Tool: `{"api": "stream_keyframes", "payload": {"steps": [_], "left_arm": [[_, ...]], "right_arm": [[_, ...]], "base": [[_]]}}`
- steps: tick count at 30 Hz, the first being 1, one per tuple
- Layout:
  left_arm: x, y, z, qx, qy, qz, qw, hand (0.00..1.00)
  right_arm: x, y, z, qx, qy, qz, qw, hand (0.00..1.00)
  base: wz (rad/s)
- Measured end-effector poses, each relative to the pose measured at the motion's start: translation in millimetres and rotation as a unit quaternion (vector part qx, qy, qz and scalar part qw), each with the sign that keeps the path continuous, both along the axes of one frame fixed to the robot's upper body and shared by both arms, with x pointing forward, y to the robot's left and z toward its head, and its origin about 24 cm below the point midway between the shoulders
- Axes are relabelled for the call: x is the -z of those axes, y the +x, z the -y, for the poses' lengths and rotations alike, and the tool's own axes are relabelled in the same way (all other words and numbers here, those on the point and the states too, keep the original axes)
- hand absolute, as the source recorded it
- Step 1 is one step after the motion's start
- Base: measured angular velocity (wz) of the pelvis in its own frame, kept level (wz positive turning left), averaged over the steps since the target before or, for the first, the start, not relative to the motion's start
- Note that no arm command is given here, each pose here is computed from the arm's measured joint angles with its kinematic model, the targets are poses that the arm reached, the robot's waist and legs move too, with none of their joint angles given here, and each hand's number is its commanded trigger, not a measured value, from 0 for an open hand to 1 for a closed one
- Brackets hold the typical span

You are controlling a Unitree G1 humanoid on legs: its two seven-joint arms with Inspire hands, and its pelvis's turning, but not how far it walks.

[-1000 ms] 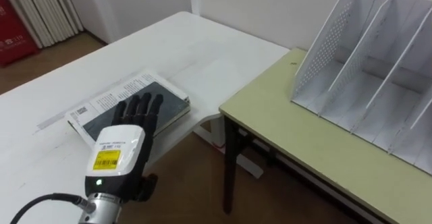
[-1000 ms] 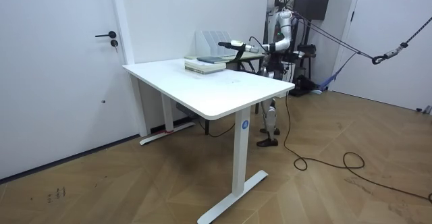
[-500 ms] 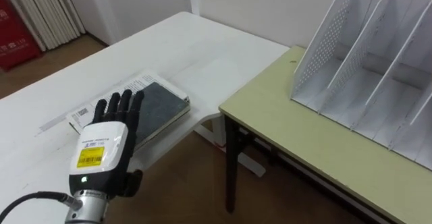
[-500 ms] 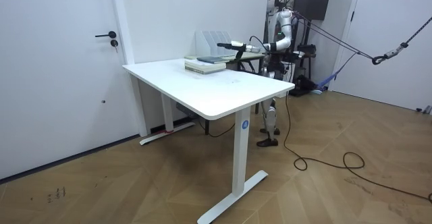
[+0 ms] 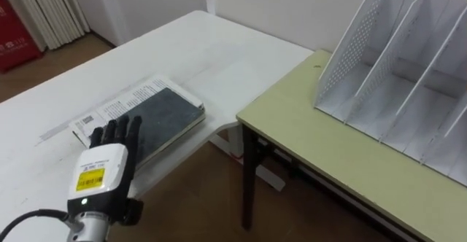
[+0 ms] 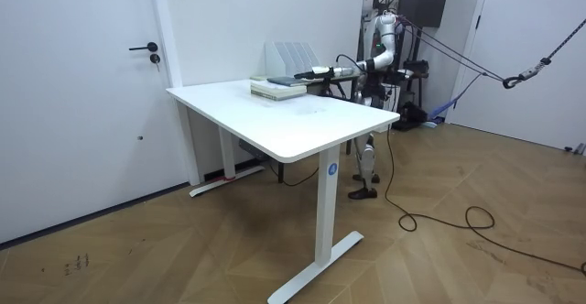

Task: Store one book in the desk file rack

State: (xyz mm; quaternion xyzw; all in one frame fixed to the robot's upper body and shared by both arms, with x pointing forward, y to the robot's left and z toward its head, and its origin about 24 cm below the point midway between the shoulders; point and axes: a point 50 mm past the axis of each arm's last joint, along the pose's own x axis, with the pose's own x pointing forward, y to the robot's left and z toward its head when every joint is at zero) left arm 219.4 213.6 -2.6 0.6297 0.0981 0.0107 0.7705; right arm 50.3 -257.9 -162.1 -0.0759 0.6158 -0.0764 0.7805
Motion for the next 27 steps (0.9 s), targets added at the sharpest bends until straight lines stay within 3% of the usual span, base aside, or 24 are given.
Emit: {"api": "stream_keyframes", "payload": {"steps": [4,5,8,9,11,15,27], "left_arm": [[8.1,-1.4,-2.0,-0.004,-0.009,-0.028,1.000,0.00],[7.6,0.2,-1.7,-0.005,-0.018,-0.031,0.999,0.32],[7.5,2.0,-2.1,-0.007,-0.021,-0.041,0.999,0.69],[7.8,1.9,-2.4,-0.008,-0.021,-0.043,0.999,0.91],[5.7,5.1,-2.6,-0.010,-0.020,-0.040,0.999,1.00],[-9.0,21.5,-7.9,-0.021,-0.019,-0.008,1.000,1.00],[-21.0,33.8,-13.0,-0.038,-0.018,0.017,0.999,1.00]], "right_arm": [[-0.3,0.1,0.8,0.003,-0.001,0.001,1.000,0.00],[-0.4,0.7,0.7,0.003,-0.001,0.002,1.000,0.00],[-0.4,0.9,0.8,0.003,-0.001,0.000,1.000,0.00],[-0.5,0.9,0.9,0.003,-0.001,0.000,1.000,0.00],[-0.5,0.1,1.7,0.006,-0.002,-0.005,1.000,0.00],[-1.1,0.4,3.5,0.006,-0.005,-0.007,1.000,0.00],[-1.1,-2.1,5.3,0.012,-0.023,-0.017,1.000,0.00]], "base": [[0.00],[0.00],[0.00],[0.00],[0.00],[0.00],[0.00]]}}
